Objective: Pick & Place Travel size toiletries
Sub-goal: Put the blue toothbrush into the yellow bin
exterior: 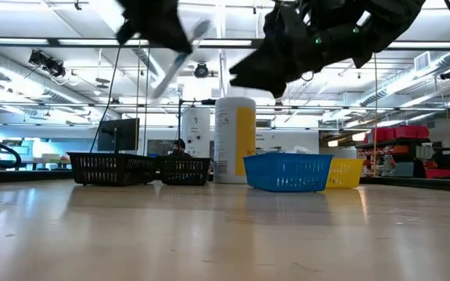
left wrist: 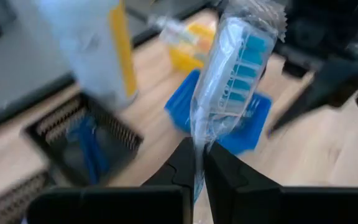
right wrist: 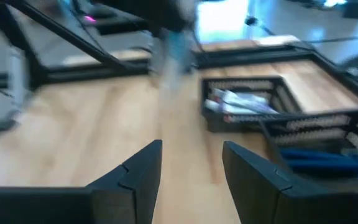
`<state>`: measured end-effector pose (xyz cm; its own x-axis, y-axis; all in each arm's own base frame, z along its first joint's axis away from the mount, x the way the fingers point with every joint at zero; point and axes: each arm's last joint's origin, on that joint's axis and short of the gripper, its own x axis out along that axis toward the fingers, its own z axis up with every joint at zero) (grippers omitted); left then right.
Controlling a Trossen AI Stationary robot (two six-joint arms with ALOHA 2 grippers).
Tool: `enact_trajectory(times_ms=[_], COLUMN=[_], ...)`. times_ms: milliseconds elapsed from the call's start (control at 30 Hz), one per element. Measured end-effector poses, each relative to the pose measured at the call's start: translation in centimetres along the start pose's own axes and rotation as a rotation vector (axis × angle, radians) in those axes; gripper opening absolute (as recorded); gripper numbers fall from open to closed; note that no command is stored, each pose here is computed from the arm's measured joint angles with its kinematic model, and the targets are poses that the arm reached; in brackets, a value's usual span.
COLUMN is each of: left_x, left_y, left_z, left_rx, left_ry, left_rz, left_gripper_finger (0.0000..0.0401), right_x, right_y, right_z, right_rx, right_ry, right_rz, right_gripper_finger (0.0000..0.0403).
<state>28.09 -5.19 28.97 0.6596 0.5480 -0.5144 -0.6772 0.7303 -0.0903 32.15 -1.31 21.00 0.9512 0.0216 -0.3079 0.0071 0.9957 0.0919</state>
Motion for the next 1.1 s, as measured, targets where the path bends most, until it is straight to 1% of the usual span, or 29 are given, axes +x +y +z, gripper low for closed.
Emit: enact_trajectory(times_ms=[67, 167, 267, 367, 500, 600, 667, 767, 867, 900, 1000, 1100], left_x=[0.3, 0.9, 2.1, 3.3, 5.0, 5.7, 5.9, 5.9, 5.9, 5.9, 6.0, 6.0], left_y=[-0.4, -1.3, -2.0, -2.1, -2.2, -2.5, -2.7, -2.6, -2.5, -2.5, -2.4, -2.4], left_z=[0.9, 2.4, 3.4, 3.8, 3.1, 2.7, 2.6, 2.6, 2.6, 2.6, 2.4, 2.2], left_rx=[0.039, 0.064, 0.087, 0.074, 0.06, 0.059, 0.057, 0.054, 0.064, 0.07, 0.077, 0.09], left_ry=[-0.045, -0.128, -0.189, -0.192, -0.143, -0.139, -0.143, -0.151, -0.156, -0.153, -0.13, -0.118], left_rz=[-0.052, -0.178, -0.293, -0.372, -0.358, -0.355, -0.354, -0.337, -0.313, -0.311, -0.302, -0.292], left_gripper_finger=[0.0022, 0.0021, 0.0018, 0.0021, 0.0023, 0.0022, 0.0023, 0.0027, 0.0027, 0.0026, 0.0028, 0.0038], right_x=[-0.1, -0.1, -0.1, -0.1, -0.1, -0.1, -0.1, -0.1, -0.1, -0.1, -0.1, -0.1], right_y=[0.2, 0.5, 1.0, 1.5, 1.9, 2.1, 2.1, 2.0, 1.9, 1.9, 1.9, 1.9], right_z=[0.3, 0.7, 0.7, 1.0, 1.3, 1.3, 1.2, 1.0, 1.0, 0.9, 0.9, 0.8], right_rx=[0.028, 0.066, 0.044, 0.022, 0.02, 0.021, 0.022, 0.021, 0.007, 0.0, -0.005, -0.005], right_ry=[-0.021, -0.056, -0.067, -0.112, -0.146, -0.151, -0.15, -0.134, -0.125, -0.12, -0.112, -0.101], right_rz=[0.044, 0.066, 0.081, 0.066, -0.002, -0.04, -0.069, -0.103, -0.105, -0.105, -0.104, -0.109], right_gripper_finger=[0.0179, 0.0179, 0.0178, 0.0176, 0.0167, 0.0148, 0.0123, 0.0073, 0.0029, 0.0024, 0.0023, 0.0021])
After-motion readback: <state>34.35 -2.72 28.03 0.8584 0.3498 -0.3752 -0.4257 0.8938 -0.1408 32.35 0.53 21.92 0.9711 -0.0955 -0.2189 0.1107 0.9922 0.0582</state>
